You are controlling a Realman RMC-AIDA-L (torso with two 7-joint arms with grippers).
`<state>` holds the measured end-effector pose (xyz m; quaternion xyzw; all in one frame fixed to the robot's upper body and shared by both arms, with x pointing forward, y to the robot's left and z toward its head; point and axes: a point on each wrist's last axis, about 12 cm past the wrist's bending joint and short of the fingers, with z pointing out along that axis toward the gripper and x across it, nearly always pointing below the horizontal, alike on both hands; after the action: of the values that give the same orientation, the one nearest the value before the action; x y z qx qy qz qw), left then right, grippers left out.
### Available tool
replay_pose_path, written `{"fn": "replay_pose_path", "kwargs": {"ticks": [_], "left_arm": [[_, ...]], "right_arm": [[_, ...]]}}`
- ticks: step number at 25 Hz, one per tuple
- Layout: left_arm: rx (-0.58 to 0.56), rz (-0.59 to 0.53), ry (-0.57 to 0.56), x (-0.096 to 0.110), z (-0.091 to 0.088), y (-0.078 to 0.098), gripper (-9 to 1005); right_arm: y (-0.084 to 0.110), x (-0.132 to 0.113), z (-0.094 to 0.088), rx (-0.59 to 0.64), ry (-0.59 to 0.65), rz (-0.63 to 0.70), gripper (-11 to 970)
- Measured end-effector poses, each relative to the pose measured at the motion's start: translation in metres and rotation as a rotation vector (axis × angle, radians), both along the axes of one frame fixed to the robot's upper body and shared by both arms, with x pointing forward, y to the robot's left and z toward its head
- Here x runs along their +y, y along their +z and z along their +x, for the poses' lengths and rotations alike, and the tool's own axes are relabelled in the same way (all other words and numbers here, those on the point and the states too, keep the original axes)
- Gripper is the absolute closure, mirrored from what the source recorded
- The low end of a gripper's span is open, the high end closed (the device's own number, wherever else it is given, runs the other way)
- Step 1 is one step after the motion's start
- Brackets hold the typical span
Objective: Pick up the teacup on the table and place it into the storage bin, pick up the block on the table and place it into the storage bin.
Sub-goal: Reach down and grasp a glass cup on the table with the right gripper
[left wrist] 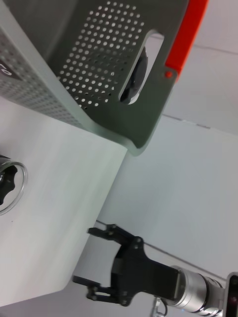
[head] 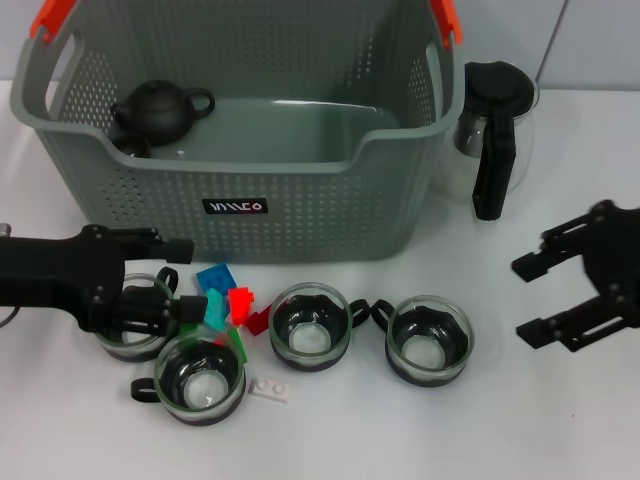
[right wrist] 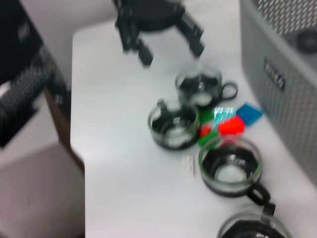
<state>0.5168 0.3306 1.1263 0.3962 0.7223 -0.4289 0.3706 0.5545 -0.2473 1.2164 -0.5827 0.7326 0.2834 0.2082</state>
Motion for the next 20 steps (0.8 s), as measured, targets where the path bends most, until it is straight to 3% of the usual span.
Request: {"fn": "replay_pose_path", "kwargs": {"ticks": [2, 7, 9, 20], "left_arm": [[-0.001, -0.004, 0.004, 0.000, 0.000, 0.000, 121], [0.004, -0.011, 0.005, -0.002, -0.001, -0.001, 121], [0.006, -0.013, 0.005, -0.002, -0.001, -0.002, 121], [0.010, -0.037, 0.027, -0.001, -0.003, -0.004, 121]], "right_arm": [[0.001, 0.017, 0.007, 0.000, 0.045, -0.076, 73], [-0.008, 0.066, 0.014, 0.004, 0.173, -0.272, 225], [-0.011, 0.081, 0.015, -0.009, 0.210, -0.309, 221], [-0.044, 0.118, 0.016, -0.046, 0.305, -0.422, 227]]}}
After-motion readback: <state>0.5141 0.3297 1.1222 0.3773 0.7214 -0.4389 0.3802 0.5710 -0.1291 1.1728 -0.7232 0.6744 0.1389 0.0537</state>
